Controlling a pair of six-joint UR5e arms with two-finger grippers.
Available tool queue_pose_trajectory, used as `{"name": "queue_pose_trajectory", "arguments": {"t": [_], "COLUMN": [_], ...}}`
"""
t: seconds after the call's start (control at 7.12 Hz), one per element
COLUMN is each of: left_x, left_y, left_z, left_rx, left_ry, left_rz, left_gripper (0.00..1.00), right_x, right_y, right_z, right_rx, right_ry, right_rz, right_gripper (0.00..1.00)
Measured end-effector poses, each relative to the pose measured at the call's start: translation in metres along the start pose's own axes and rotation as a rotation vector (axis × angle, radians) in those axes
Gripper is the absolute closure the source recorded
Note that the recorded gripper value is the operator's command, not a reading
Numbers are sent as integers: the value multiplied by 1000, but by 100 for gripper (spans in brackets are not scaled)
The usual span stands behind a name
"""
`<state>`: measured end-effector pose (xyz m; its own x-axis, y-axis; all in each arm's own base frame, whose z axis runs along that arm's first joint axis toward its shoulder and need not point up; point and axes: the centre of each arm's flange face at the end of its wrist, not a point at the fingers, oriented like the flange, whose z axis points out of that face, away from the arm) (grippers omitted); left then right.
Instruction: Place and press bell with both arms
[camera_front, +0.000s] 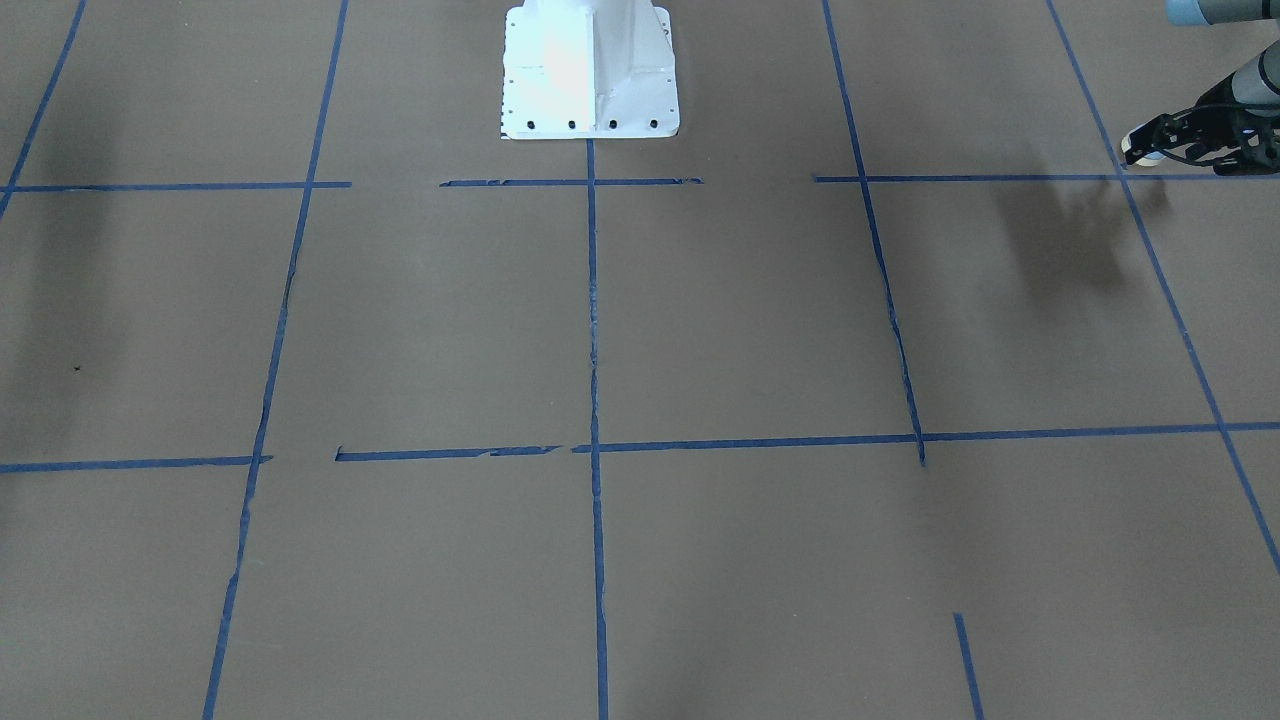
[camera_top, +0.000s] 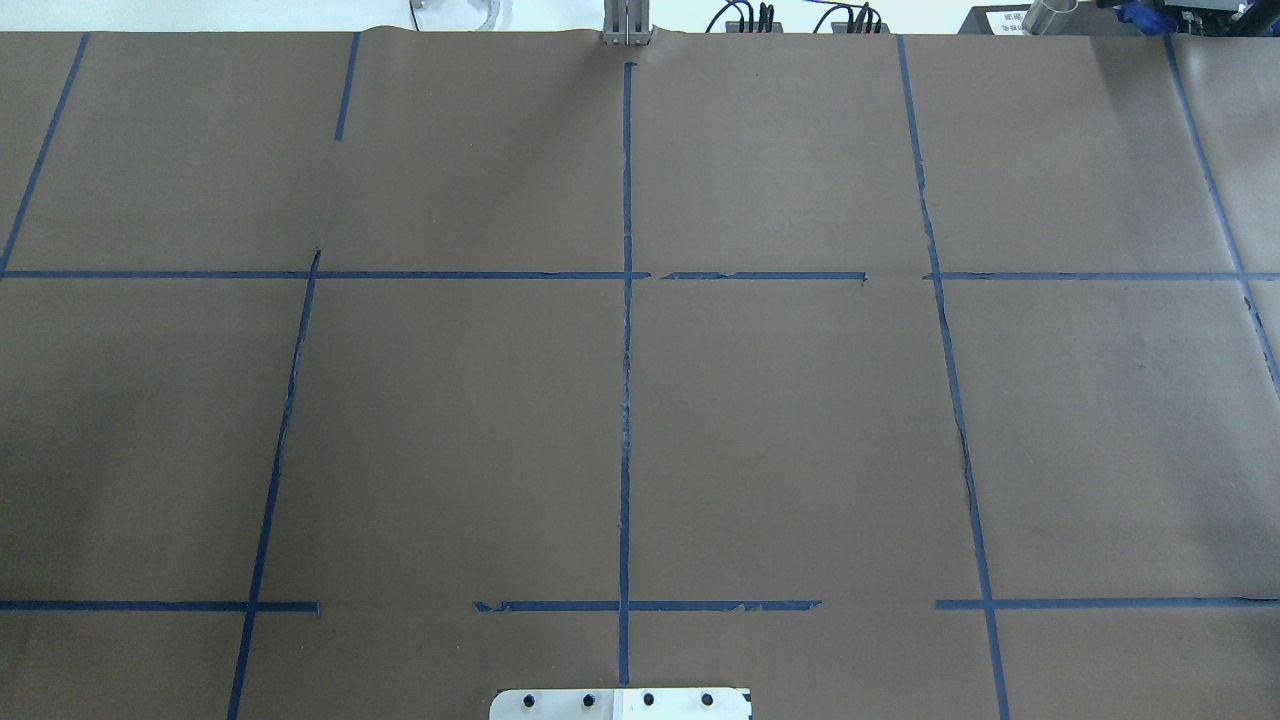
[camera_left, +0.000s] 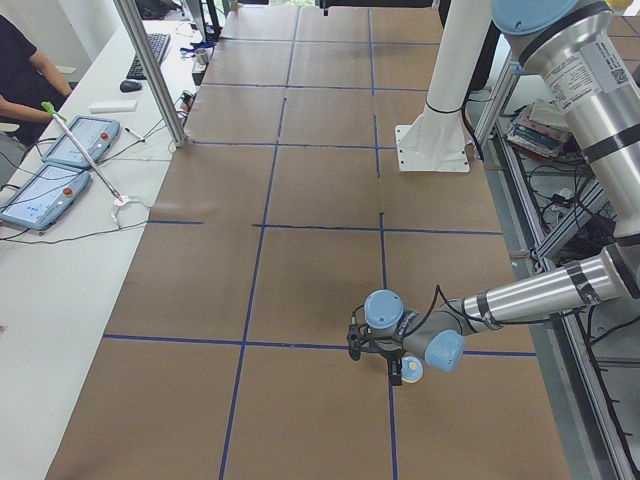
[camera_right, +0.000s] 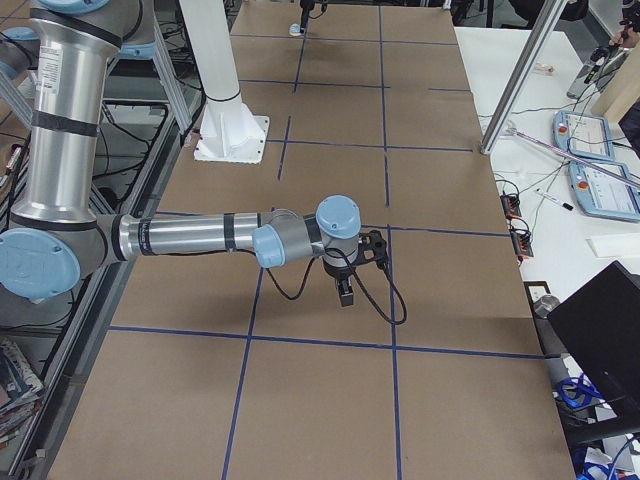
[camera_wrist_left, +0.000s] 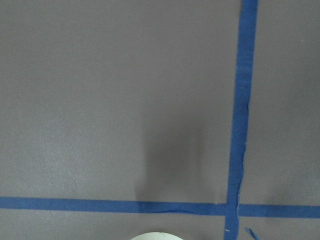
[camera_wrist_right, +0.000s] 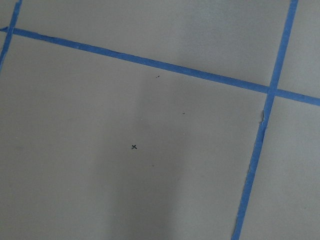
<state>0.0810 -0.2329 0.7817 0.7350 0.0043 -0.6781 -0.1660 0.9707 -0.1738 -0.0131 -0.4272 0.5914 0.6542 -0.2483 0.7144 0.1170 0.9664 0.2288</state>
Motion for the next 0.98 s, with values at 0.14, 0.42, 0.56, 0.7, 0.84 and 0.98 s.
{"name": "queue_pose_trajectory", "arguments": {"t": [0.14,0.42,0.56,0.7,0.84,0.98], "left_x": [-4,-4,-5,-6,-5,-1], "left_y": [3,8,9,10,11,13], "left_z": [6,14,17,19,20,18], "left_rx": [-16,-40,-49,-55,-60,-66], "left_ry": [-4,-3,-4,-5,3,37], "left_rz": [3,22,26,25,24,29], "left_gripper": [3,31,68,95,100,100], "right_x": [1,2,2,2,1,1], "right_y": [3,7,7,7,7,7], "right_z": [1,2,2,1,1,0], "right_rx": [2,4,5,6,10,15], "right_ry": [0,0,0,0,0,0], "right_rz": [-4,-8,-9,-10,-14,-19], "right_gripper": [0,0,0,0,0,0]}}
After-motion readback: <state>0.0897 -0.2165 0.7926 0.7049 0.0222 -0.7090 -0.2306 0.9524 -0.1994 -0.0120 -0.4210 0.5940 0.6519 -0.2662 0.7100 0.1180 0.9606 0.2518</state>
